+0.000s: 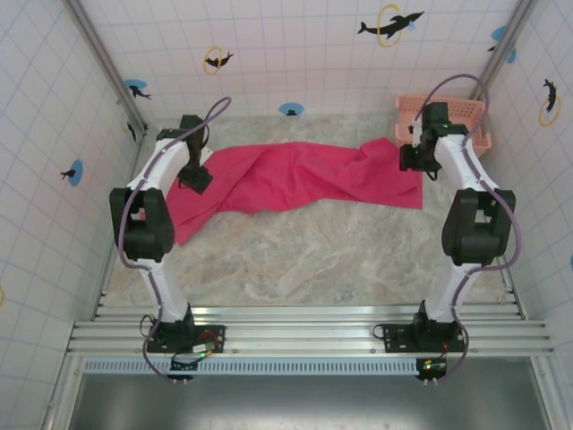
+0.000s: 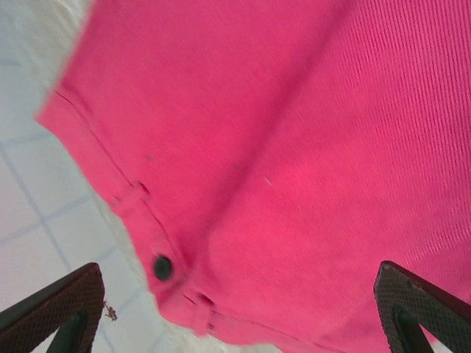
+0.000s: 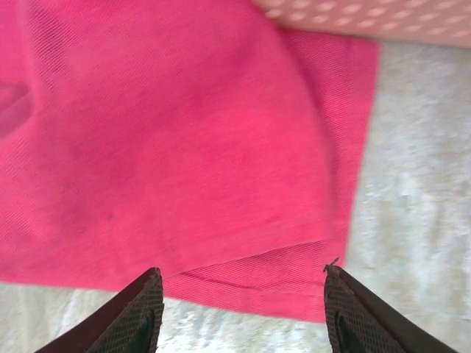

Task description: Roll up the long pants

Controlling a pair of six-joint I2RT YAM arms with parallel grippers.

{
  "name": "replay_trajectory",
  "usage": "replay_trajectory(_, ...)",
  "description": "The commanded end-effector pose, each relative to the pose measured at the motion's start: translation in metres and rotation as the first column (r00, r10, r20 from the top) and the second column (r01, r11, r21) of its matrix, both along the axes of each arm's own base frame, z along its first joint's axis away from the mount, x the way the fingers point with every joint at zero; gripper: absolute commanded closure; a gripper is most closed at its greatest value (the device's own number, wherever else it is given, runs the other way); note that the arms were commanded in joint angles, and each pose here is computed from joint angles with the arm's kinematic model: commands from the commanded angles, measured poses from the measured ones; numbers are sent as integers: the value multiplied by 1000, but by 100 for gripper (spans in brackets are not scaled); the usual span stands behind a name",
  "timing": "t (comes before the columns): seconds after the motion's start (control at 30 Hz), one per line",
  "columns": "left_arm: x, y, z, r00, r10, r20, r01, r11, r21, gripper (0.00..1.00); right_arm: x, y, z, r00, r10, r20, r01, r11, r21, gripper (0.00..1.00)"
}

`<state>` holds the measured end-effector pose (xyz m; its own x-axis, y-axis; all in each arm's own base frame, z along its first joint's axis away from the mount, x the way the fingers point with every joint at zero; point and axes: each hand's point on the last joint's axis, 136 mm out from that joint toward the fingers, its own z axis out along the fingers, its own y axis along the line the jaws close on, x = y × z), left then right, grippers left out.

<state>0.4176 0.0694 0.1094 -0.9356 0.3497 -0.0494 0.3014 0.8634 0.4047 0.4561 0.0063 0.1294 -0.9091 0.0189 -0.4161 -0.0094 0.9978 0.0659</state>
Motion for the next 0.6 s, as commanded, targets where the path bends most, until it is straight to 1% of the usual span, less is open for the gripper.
replay_trajectory(0.0,-21,-10,40,996,6,90,-5,1000,-10,14,0,52,2,994,93,49,-96,993,69,39)
replay_trajectory(0.03,-27,-16,46,995,-28,101,26,999,19,18,1,57,0,994,96,54,-101,991,82,39)
replay_trajectory(0.1,-36,-34,48,987,-125,105,117,990,79,22,5,66,-4,992,106,65,-113,987,111,39)
replay_trajectory(0.13,-41,-44,43,982,-166,86,157,982,104,24,8,70,-7,991,110,72,-118,986,117,39)
replay_trajectory(0.2,-53,-59,26,979,-204,1,203,973,110,22,15,76,-11,989,118,83,-129,981,142,39)
replay_trajectory(0.27,-71,-61,3,974,-183,-134,199,973,118,26,19,80,-15,988,127,87,-139,977,160,39)
replay_trajectory(0.33,-82,-58,-16,965,-146,-219,176,977,124,33,22,81,-16,987,132,96,-146,976,162,39)
replay_trajectory(0.37,-86,-55,-24,963,-129,-237,165,976,138,35,22,82,-17,985,137,100,-152,975,164,39)
replay_trajectory(0.4,-90,-54,-30,960,-124,-250,165,975,146,39,23,82,-17,985,139,105,-155,974,166,39)
replay_trajectory(0.5,-92,-42,-38,961,-101,-257,159,964,214,53,23,86,-17,981,153,119,-173,968,184,39)
replay_trajectory(0.57,-88,-39,-42,962,-87,-259,147,963,225,55,22,86,-17,980,157,122,-177,967,185,39)
